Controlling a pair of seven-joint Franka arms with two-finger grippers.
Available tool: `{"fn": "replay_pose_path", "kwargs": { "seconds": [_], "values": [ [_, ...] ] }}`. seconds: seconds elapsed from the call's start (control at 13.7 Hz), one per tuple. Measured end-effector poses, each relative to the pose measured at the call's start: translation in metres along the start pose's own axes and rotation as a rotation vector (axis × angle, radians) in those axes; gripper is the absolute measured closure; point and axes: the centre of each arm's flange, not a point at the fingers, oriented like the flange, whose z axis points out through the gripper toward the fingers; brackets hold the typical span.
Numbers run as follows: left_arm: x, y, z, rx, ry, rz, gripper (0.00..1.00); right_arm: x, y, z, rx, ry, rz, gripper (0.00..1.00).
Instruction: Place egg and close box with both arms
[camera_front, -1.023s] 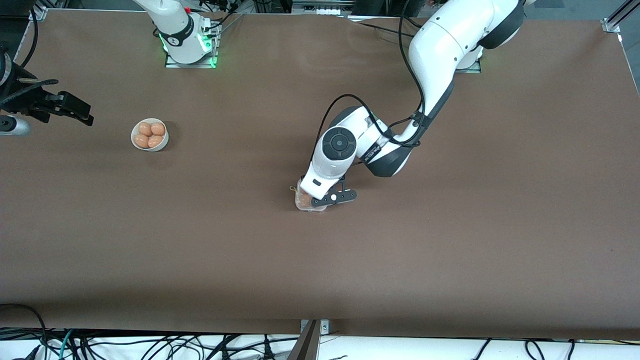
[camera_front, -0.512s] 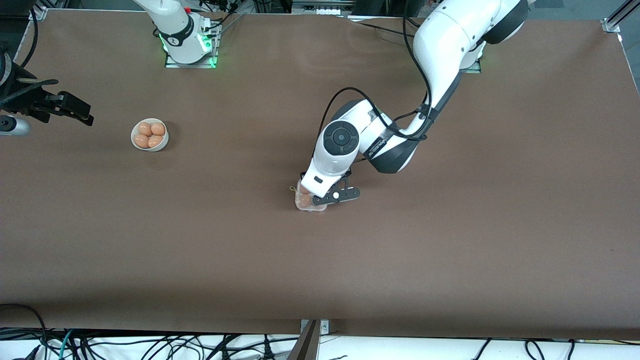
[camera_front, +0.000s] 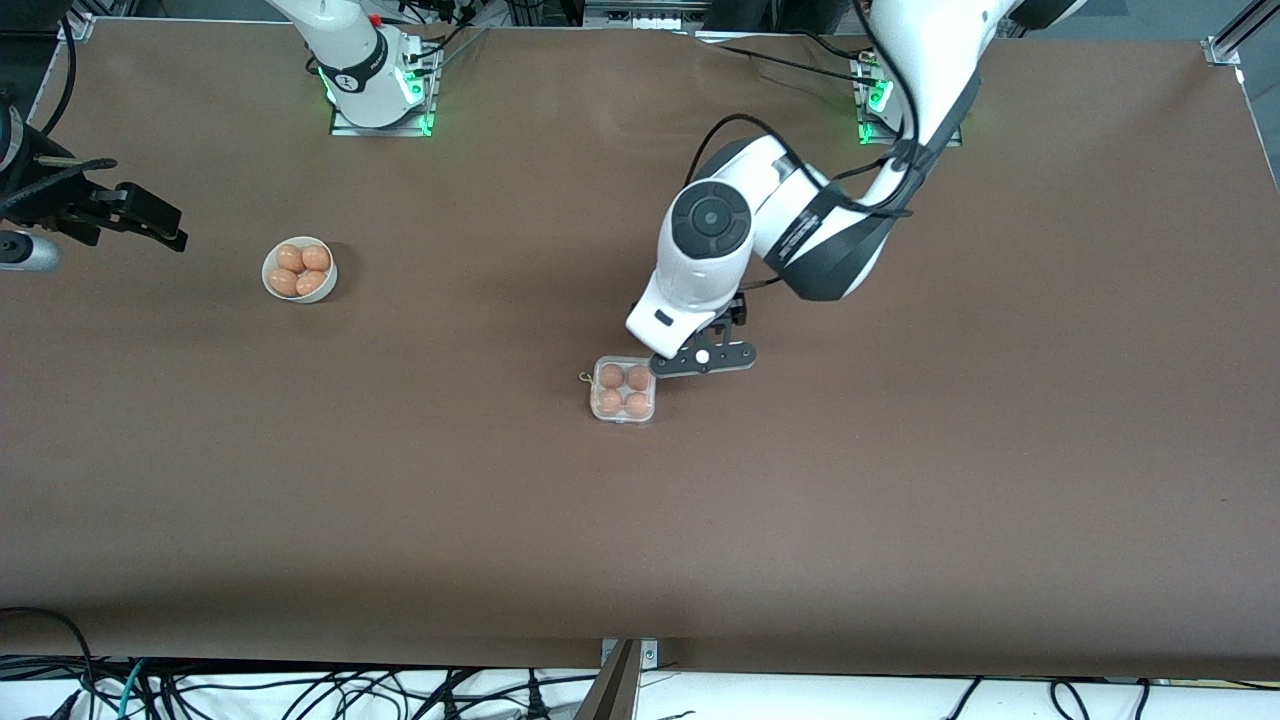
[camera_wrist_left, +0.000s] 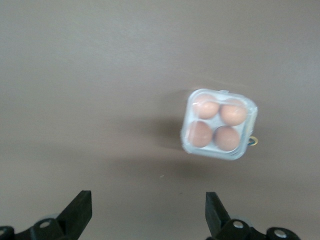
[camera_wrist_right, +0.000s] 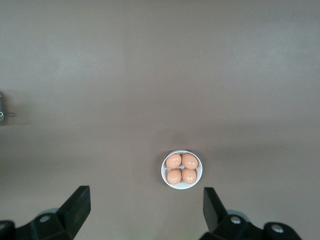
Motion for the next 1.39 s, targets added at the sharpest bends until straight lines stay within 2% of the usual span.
{"fn": "replay_pose_path", "kwargs": {
  "seconds": [0.51, 0.8, 1.39],
  "values": [
    [-0.017, -0.084, -0.076, 0.123, -0.031, 0.087, 0.0, 0.0, 0.0, 0.0, 0.0, 0.0, 0.0, 0.0],
    [0.004, -0.154, -0.115, 0.081, -0.078, 0.152, 0.0, 0.0, 0.0, 0.0, 0.0, 0.0, 0.0, 0.0],
    [0.017, -0.28, -0.153, 0.072, -0.079, 0.249, 0.0, 0.0, 0.0, 0.0, 0.001, 0.0, -0.001, 0.0]
  ]
}}
